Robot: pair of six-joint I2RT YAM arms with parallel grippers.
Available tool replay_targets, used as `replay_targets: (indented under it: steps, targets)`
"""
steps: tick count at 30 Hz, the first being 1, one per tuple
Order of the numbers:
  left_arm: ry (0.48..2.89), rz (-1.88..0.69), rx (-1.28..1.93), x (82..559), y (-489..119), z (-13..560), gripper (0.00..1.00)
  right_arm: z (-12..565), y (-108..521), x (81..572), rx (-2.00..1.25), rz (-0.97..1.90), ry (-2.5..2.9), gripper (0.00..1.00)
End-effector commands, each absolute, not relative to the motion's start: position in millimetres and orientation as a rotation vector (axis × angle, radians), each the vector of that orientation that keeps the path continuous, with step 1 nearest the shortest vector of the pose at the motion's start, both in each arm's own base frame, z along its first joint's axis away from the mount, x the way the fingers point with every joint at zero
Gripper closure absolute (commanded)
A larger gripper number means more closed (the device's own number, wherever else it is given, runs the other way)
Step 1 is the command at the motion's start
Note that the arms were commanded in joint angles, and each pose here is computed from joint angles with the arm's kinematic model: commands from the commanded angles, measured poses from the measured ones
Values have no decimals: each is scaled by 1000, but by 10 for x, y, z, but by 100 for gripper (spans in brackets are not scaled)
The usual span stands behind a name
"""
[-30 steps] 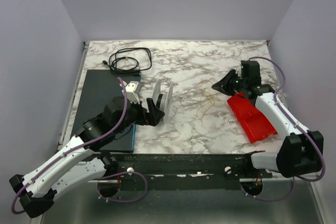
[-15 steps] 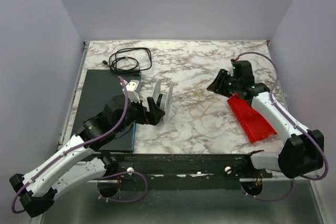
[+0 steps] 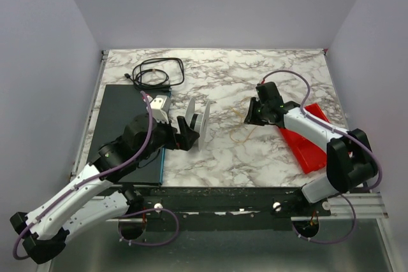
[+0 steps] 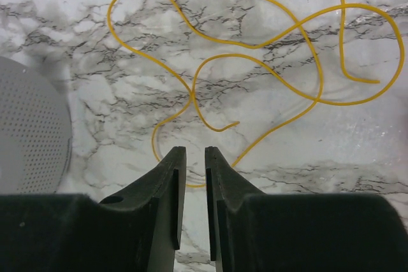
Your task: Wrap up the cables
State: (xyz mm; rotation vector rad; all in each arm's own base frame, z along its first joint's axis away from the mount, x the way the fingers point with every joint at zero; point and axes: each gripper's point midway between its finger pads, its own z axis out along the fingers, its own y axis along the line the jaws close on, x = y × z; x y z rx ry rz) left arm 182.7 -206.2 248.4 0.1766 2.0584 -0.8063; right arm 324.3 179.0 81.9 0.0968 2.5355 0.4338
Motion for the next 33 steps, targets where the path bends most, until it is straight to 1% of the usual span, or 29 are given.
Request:
replay_targets:
  steps: [1, 7, 14, 19, 21, 23, 25, 28, 33]
  targets:
    - [2028, -781, 171, 1827, -1987, 2609, 1, 732, 1735, 3343, 63, 353, 2484, 75]
    - [2031, -778, 169, 1845, -2002, 2624, 1, 580, 1827, 3390, 23, 312, 2488, 73]
    - [2025, -767, 175, 1846, -1981, 2660, 1, 400, 1789, 3442, 11, 189, 2504, 73]
    - [2024, -752, 182, 1857, -1968, 2661, 1, 370, 1804, 3455, 12, 182, 2501, 74]
    - [2023, -750, 181, 1861, -1969, 2659, 1, 373, 1802, 3462, 15, 181, 2498, 75]
    - [2024, -750, 181, 1868, -1976, 2657, 1, 380, 1808, 3464, 13, 182, 2497, 81]
    - [2023, -752, 182, 1872, -1985, 2662, 1, 397, 1817, 3471, 4, 190, 2494, 82]
    - [2024, -754, 184, 1874, -1995, 2664, 1, 399, 1859, 3457, -18, 217, 2501, 79]
    - [2030, -754, 190, 1878, -2009, 2650, 1, 311, 1823, 3439, -26, 172, 2516, 74]
